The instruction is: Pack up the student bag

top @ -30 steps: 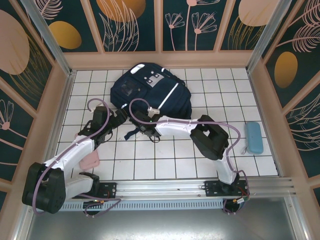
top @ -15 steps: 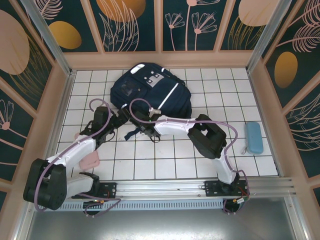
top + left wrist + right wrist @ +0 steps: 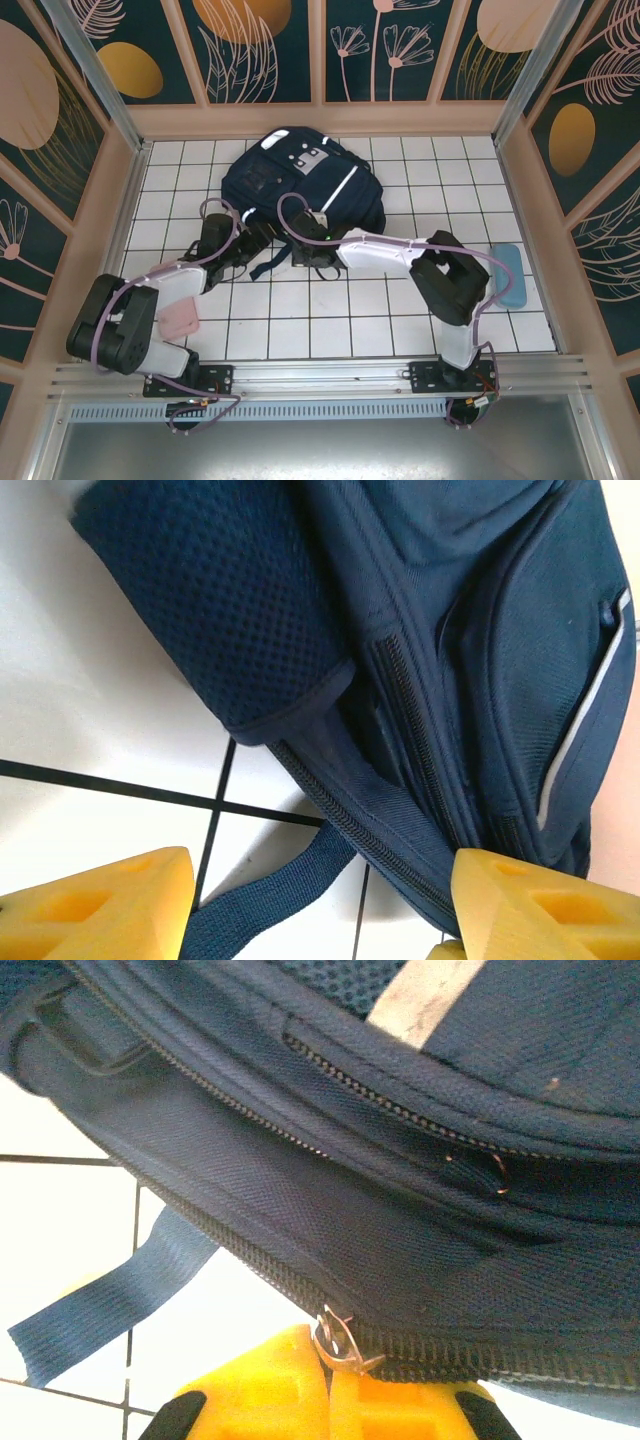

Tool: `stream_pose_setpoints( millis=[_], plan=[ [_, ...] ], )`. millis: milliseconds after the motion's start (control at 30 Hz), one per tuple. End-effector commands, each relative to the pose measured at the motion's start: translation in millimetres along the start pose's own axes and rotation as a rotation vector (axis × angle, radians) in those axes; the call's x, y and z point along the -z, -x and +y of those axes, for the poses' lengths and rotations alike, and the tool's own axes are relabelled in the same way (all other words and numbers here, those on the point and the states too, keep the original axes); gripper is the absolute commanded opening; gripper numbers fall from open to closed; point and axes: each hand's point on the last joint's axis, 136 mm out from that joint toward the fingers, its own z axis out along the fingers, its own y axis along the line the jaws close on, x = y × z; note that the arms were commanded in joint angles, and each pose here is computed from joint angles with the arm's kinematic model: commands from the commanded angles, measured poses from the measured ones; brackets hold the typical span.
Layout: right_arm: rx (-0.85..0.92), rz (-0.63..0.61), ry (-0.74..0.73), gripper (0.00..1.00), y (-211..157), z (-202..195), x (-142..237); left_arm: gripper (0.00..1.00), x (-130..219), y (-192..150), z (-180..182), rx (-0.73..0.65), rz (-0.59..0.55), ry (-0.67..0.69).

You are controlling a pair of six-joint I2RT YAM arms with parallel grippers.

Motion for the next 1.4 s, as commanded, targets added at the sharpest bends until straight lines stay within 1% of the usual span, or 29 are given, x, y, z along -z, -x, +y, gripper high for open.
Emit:
stream_pose_setpoints(
  millis=[0,133,200,233,300,400,567,700,867,1000,1100,1233,1367],
  plan=[
    [0.092,0.004,0.181,0.00,3.7,36.9,23.4,0.68,-11.0,1.3,-22.6,0.016,0.003,-0.074],
    [0.096,-0.014,0.230,0.00,9.9,47.0,30.1,0.63,-23.4,-3.9,-24.2,0.064,0.019,-0.103],
    [0.094,-0.015,0.232,0.00,10.3,47.1,29.9,0.62,-26.3,-6.6,-34.2,0.089,0.034,-0.179],
    [0.098,0.006,0.246,0.00,6.1,48.7,30.0,0.61,-26.5,-7.4,-40.1,0.102,0.040,-0.222],
    [0.097,0.009,0.235,0.00,3.9,45.3,29.5,0.57,-27.6,-6.1,-46.4,0.123,0.041,-0.264],
    [0.096,0.016,0.214,0.00,-0.1,38.3,28.9,0.49,-29.6,-2.7,-43.5,0.135,0.023,-0.252],
    [0.084,-0.003,0.150,0.00,-0.3,20.8,32.4,0.29,-31.3,0.8,-29.4,0.140,-0.010,-0.177],
    [0.066,-0.023,0.078,0.00,0.7,0.2,37.2,0.19,-29.7,5.2,-16.6,0.132,-0.049,-0.111],
    [0.074,-0.020,-0.070,0.00,-6.4,-45.5,44.5,0.15,-21.9,15.5,-6.3,0.097,-0.112,-0.040],
    [0.075,-0.015,-0.187,0.00,-10.1,-91.2,56.6,0.13,-18.7,20.9,-1.2,0.093,-0.127,-0.024],
    [0.058,-0.018,-0.230,0.00,-8.2,-118.6,65.3,0.11,-17.8,22.0,2.8,0.098,-0.130,-0.018],
    [0.073,-0.004,-0.178,0.00,-5.9,-124.1,71.6,0.09,-18.5,22.9,4.3,0.097,-0.130,-0.017],
    [0.082,-0.019,-0.260,0.00,0.5,-145.4,76.2,0.08,-16.6,26.9,7.6,0.094,-0.141,-0.004]
  ],
)
